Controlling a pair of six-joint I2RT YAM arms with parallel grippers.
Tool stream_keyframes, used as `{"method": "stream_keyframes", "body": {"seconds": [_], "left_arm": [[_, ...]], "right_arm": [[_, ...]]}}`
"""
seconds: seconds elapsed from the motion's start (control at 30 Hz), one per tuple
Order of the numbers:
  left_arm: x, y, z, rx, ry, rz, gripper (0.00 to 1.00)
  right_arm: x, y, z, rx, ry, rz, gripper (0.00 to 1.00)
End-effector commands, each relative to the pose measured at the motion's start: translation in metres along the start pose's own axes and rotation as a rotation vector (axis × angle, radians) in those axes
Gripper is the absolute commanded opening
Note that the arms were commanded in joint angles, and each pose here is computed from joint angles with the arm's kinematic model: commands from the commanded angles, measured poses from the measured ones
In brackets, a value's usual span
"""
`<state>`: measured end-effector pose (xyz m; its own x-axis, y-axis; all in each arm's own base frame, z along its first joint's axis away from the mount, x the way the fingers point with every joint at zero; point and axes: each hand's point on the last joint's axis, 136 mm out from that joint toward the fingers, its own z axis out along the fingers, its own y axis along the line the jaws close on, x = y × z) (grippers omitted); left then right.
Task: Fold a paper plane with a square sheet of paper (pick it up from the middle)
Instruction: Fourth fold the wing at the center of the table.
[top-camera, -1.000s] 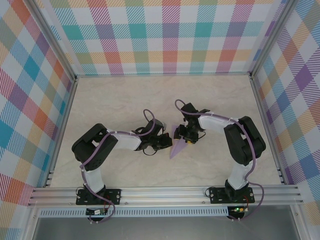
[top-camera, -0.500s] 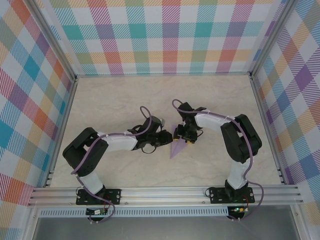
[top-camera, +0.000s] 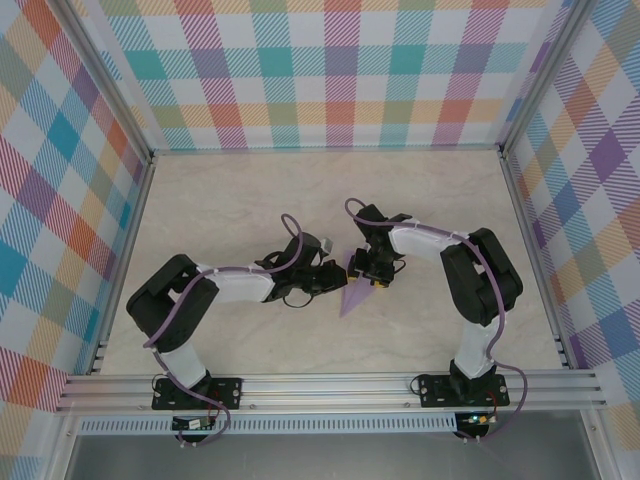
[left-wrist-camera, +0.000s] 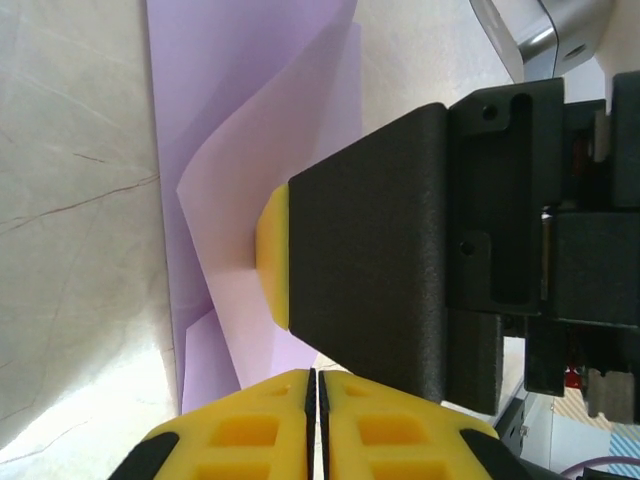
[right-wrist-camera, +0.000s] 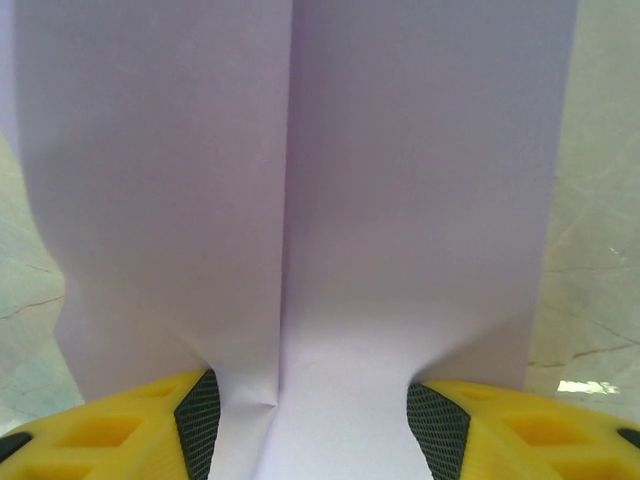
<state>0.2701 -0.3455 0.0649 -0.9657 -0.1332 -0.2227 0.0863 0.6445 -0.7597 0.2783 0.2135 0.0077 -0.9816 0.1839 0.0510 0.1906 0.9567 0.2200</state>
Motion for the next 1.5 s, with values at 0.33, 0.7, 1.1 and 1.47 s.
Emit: {"method": "stream_keyframes", "body": {"seconds": [0.33, 0.7, 1.1, 1.47], "left_arm": [[0.013, 0.004, 0.017, 0.011, 0.060, -0.008, 0.10], [0.010, 0.021, 0.017, -0.072, 0.036, -0.009, 0.04], [0.007, 0.026, 0.021, -0.107, 0.030, -0.005, 0.04], [0.007, 0.032, 0.022, -0.134, 0.030, -0.006, 0.03]], "right_arm": [[0.025, -0.054, 0.048, 0.203, 0.097, 0.045, 0.59], [0.025, -0.055, 0.046, 0.205, 0.092, 0.049, 0.57], [0.026, -0.060, 0.048, 0.229, 0.096, 0.055, 0.55], [0.027, -0.061, 0.050, 0.237, 0.102, 0.057, 0.54]]}}
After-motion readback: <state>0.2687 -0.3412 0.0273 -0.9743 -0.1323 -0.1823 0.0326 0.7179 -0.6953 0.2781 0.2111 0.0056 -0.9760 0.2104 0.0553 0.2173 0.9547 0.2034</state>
